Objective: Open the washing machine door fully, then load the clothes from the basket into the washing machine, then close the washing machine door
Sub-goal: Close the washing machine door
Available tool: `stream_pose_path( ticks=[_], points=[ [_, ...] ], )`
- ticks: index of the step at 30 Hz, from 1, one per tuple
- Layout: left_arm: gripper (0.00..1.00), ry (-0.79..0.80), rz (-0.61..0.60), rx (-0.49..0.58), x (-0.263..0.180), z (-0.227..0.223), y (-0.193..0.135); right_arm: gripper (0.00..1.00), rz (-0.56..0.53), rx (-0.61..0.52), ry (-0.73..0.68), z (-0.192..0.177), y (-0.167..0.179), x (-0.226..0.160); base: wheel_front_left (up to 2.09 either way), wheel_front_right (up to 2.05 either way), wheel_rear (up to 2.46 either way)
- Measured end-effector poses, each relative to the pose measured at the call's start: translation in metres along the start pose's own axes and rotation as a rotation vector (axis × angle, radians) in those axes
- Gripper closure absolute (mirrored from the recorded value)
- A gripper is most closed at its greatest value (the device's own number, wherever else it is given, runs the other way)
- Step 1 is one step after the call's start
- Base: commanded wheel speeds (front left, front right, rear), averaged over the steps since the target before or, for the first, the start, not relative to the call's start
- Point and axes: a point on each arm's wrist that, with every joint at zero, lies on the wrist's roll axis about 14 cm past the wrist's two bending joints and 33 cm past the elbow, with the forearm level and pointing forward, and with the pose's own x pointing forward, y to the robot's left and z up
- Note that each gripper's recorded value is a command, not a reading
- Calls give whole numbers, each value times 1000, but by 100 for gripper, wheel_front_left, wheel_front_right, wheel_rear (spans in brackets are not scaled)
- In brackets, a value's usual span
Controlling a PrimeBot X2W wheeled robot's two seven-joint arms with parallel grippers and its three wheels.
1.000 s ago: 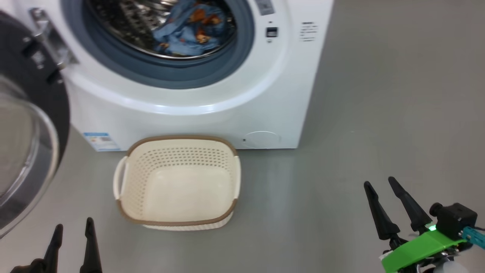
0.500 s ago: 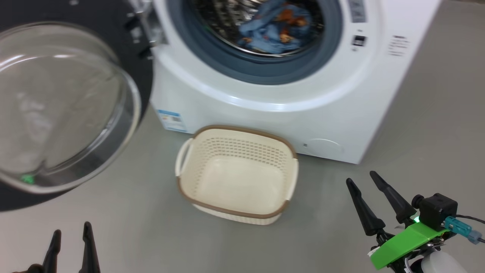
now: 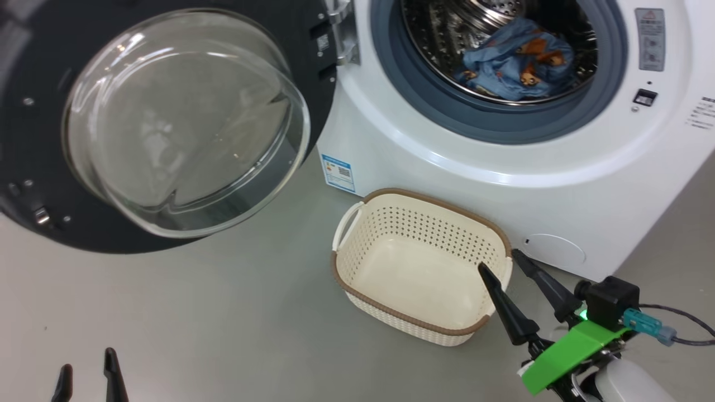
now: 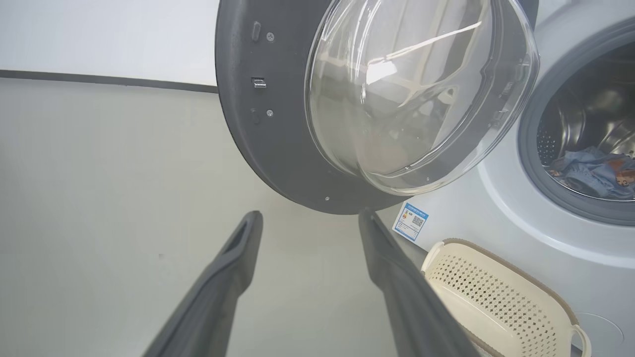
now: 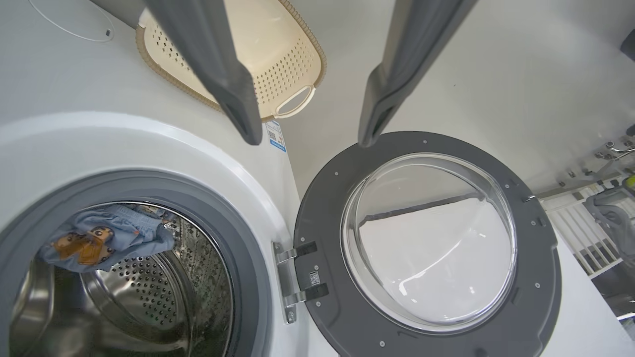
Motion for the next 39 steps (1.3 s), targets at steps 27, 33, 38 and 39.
stream_pose_path(
  ticks=[27, 33, 38, 39],
  points=[
    [100, -560, -12, 1, 59, 198, 25, 0, -97, 56, 23, -15, -17, -24, 0, 0, 0],
    [100, -635, -3, -130, 104, 245, 40, 0, -137, 77, 22, -21, -31, -31, 0, 0, 0],
    [100, -593, 34, -213, 146, 255, 52, 0, -169, 93, 25, -27, -46, -34, 0, 0, 0],
    [100, -573, 37, -214, 155, 254, 51, 0, -174, 94, 22, -26, -50, -34, 0, 0, 0]
  ],
)
